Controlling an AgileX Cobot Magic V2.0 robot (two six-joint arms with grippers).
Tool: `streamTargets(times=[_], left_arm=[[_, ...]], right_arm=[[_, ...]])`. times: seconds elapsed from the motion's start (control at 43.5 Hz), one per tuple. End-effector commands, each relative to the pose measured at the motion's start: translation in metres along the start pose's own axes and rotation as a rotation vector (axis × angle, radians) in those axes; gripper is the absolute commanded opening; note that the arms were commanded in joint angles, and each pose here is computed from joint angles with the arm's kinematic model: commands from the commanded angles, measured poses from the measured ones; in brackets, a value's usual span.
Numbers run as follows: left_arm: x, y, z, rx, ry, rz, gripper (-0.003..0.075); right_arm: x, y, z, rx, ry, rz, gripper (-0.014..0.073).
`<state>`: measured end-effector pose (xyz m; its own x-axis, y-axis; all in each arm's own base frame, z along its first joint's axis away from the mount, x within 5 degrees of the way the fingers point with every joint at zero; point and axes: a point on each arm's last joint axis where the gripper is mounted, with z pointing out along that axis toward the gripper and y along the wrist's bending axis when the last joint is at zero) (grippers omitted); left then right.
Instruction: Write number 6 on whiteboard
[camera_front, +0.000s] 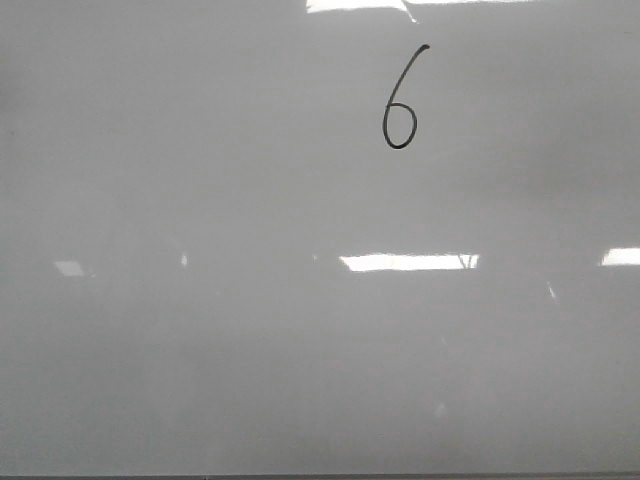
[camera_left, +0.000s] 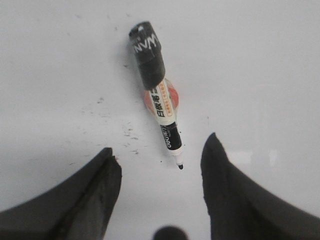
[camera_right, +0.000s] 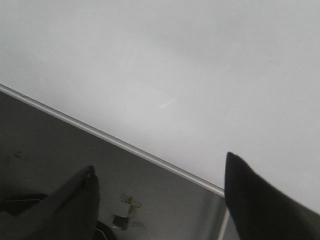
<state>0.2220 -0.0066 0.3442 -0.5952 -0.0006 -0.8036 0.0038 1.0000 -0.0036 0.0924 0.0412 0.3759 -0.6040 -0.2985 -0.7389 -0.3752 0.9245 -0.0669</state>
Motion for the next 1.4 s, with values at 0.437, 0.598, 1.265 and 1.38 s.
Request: streamTargets(times=[0.437,0.598,1.265,1.38], left_arm=[[0.018,-0.012,-0.123,0.129,-0.208,0.094,0.0349],[0.022,-0.012,-0.121,0.13,-0.198,0.094,0.0184],[0.021,-0.013,-0.122,0.135,-0.204,0.09,-0.002],[0.021,-0.013,-0.122,0.135,-0.204,0.09,-0.002]], right_arm=[[-0.01,0.002,-0.016,-0.07,-0.151,0.051,0.0494],[-0.01,0.002,-0.016,-0.07,-0.15,0.051,0.0204],[-0.011,0.003,-0.016,-0.072,-0.163,0.052,-0.0122],[-0.011,0.003,-0.016,-0.072,-0.163,0.052,-0.0122]])
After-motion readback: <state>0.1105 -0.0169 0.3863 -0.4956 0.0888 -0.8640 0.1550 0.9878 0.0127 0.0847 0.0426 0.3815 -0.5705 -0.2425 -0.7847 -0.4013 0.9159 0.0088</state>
